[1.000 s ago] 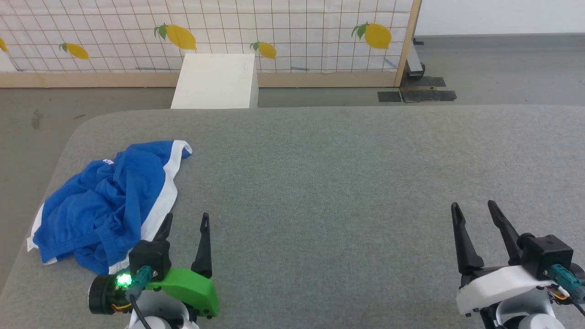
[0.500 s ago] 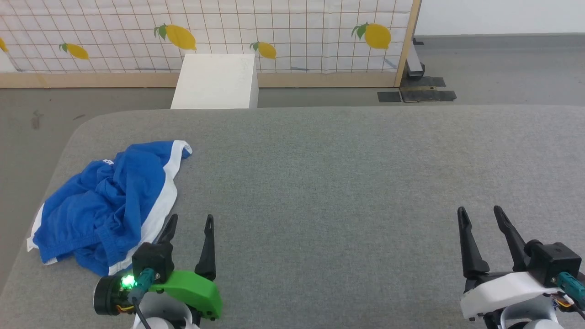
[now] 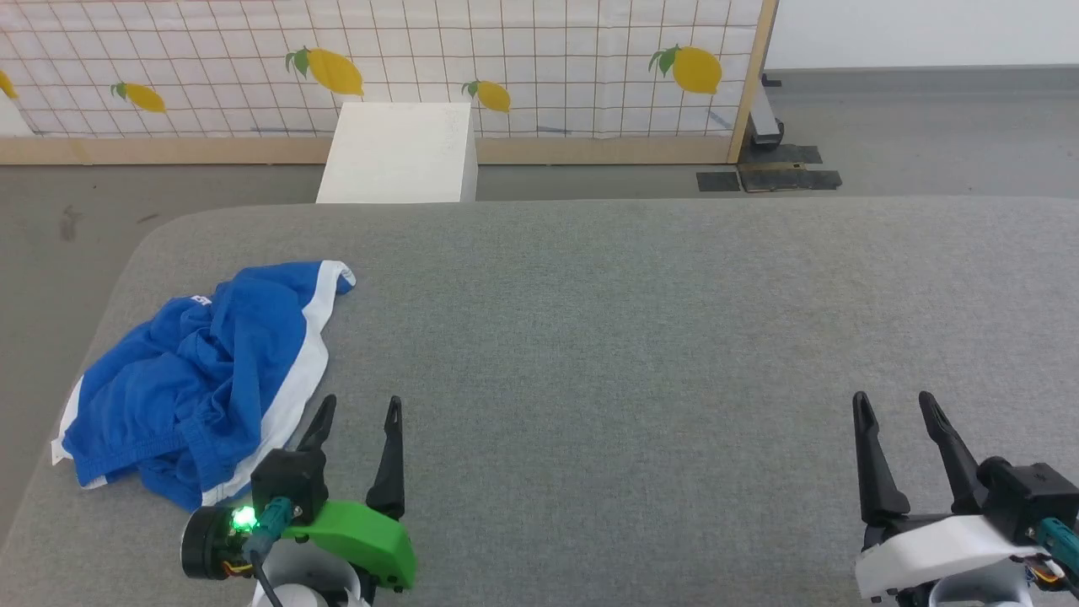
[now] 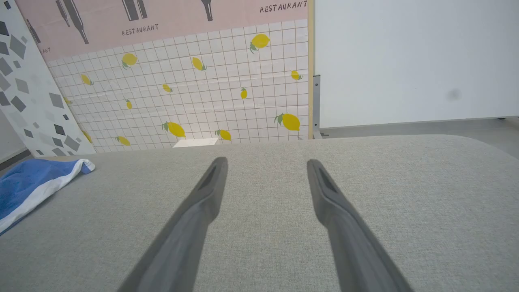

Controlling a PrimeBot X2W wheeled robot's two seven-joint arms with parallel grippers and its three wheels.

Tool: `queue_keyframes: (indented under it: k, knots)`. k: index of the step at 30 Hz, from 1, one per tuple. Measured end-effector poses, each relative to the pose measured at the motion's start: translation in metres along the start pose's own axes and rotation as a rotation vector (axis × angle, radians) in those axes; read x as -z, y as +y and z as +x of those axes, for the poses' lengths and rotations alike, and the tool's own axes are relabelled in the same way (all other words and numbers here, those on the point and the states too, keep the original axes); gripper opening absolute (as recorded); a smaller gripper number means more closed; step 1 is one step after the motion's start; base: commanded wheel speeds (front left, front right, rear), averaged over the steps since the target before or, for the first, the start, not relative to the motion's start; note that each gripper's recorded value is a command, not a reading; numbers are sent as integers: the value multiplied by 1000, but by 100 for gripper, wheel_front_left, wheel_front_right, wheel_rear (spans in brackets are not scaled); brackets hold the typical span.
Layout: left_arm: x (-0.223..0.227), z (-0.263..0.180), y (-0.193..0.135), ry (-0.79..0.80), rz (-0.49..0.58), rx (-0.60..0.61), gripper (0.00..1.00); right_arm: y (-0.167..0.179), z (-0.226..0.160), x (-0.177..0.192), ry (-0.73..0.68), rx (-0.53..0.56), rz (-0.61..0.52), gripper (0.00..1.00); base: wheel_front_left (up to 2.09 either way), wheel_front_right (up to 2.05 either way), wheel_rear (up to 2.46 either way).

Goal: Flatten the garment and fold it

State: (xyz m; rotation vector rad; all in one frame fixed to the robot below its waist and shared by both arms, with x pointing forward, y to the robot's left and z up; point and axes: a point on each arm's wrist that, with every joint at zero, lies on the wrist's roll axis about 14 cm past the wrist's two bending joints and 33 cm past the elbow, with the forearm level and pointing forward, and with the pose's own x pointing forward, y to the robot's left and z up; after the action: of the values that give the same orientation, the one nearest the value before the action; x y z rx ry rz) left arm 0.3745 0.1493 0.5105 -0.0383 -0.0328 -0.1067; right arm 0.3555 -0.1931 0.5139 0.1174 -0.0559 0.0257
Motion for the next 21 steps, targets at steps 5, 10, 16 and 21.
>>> queue_keyframes:
  k: [5,10,16,21]
  knots:
    - [1,0,-1,-1,-1,4,100,-2,-1,1,-2,5,3,100,0,0,0]
    - [3,-2,2,-2,-7,-4,100,-1,0,3,-1,1,4,100,0,0,0]
    - [1,-5,10,-17,-7,-27,100,7,4,7,2,-21,6,100,0,0,0]
    - [1,-12,22,-19,-7,-65,100,18,10,11,7,-57,10,100,0,0,0]
